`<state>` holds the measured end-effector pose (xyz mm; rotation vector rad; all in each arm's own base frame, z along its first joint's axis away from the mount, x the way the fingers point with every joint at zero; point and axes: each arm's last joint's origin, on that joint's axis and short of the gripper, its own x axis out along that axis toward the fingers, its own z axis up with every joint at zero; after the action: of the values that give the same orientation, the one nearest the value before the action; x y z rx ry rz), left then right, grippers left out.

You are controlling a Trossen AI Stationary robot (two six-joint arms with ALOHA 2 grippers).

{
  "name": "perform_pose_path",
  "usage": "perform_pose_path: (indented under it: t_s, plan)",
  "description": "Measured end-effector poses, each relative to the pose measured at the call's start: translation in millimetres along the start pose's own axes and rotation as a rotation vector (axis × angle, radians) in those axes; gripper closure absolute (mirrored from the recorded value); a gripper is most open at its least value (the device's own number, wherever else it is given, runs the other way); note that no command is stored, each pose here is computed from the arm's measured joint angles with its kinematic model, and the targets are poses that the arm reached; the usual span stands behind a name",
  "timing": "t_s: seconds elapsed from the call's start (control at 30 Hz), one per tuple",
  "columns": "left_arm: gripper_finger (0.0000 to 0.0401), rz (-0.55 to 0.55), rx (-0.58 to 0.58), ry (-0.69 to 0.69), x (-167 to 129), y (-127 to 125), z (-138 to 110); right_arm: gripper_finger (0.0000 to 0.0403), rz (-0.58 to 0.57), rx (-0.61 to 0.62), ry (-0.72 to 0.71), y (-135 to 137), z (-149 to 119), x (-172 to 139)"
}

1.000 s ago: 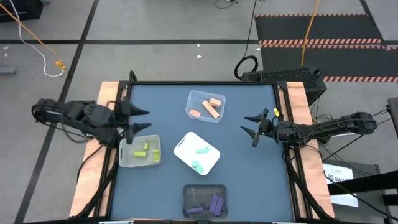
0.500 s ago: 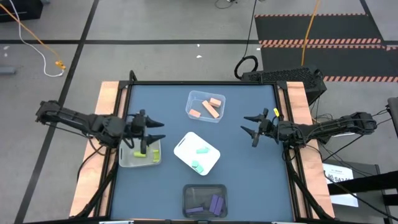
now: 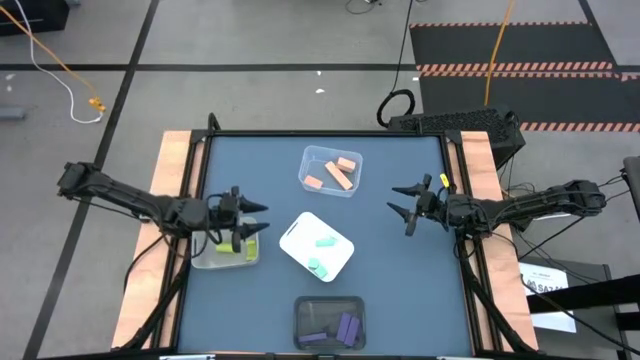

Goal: Sort & place blocks by color
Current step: Return to Home Position

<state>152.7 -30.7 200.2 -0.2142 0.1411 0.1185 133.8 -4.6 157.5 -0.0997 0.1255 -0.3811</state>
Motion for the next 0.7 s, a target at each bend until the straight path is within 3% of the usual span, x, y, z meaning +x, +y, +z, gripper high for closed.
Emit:
perform_pose_path:
  t_s: [0.37, 0.7]
  plan:
    - [0.0151, 0.014, 0.002, 0.05, -3.4, 10.5, -33.6, 0.019, 0.0, 0.0, 0.0, 0.0, 0.0, 0.0]
    - [0.0151, 0.017, 0.03, 0.059, -4.0, 11.8, -37.5, 0.019, -0.001, 0.008, -0.017, -0.6, 2.0, -1.2]
